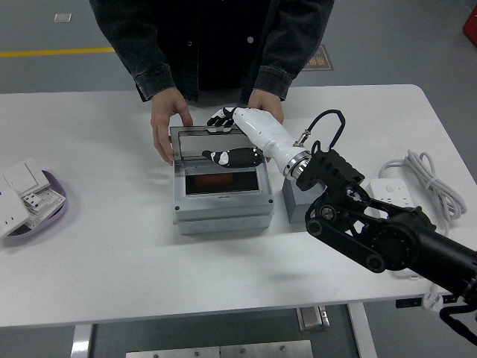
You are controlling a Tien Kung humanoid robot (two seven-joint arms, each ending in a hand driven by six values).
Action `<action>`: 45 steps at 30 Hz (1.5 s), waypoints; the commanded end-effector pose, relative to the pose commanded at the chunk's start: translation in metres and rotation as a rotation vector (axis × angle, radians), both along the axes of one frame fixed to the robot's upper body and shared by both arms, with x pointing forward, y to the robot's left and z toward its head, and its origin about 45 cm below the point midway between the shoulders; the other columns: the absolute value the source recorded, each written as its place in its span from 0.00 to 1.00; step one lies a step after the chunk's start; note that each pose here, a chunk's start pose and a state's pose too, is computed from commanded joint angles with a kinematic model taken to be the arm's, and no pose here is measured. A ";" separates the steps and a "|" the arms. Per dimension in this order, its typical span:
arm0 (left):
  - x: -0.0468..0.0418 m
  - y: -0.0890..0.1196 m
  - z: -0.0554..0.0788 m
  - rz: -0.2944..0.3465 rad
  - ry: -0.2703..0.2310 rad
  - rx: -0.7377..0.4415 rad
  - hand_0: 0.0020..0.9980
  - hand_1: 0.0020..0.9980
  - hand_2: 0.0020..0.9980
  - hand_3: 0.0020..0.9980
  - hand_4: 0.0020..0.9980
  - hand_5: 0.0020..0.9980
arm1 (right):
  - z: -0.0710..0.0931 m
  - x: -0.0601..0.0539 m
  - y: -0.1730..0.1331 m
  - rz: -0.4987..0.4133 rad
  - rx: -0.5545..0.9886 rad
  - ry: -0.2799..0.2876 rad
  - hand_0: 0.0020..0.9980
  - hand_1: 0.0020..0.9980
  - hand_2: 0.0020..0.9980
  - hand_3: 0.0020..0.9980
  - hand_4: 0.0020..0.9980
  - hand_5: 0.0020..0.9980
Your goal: Pick up the cylinder from the cube,place it in the box,flap close box
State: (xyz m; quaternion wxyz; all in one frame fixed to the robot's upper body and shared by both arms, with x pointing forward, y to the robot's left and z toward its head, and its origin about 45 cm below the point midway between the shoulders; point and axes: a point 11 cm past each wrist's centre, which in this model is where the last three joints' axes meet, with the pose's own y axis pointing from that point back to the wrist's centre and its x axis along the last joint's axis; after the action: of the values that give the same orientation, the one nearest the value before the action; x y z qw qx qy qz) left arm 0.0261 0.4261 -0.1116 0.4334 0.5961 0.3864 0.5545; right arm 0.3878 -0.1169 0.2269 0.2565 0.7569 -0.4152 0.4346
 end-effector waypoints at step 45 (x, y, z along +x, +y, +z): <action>-0.0140 -0.007 -0.003 0.041 0.007 -0.011 0.58 0.60 0.59 0.62 0.64 0.17 | -0.034 -0.039 -0.144 -0.324 0.729 0.206 0.71 0.64 0.66 0.66 0.70 0.38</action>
State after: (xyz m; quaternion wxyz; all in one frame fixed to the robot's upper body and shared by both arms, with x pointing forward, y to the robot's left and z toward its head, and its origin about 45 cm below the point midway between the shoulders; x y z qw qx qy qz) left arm 0.0121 0.4192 -0.1150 0.4239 0.5874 0.4030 0.5593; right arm 0.3488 -0.2606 0.1931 0.0768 0.7626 -0.6280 0.1347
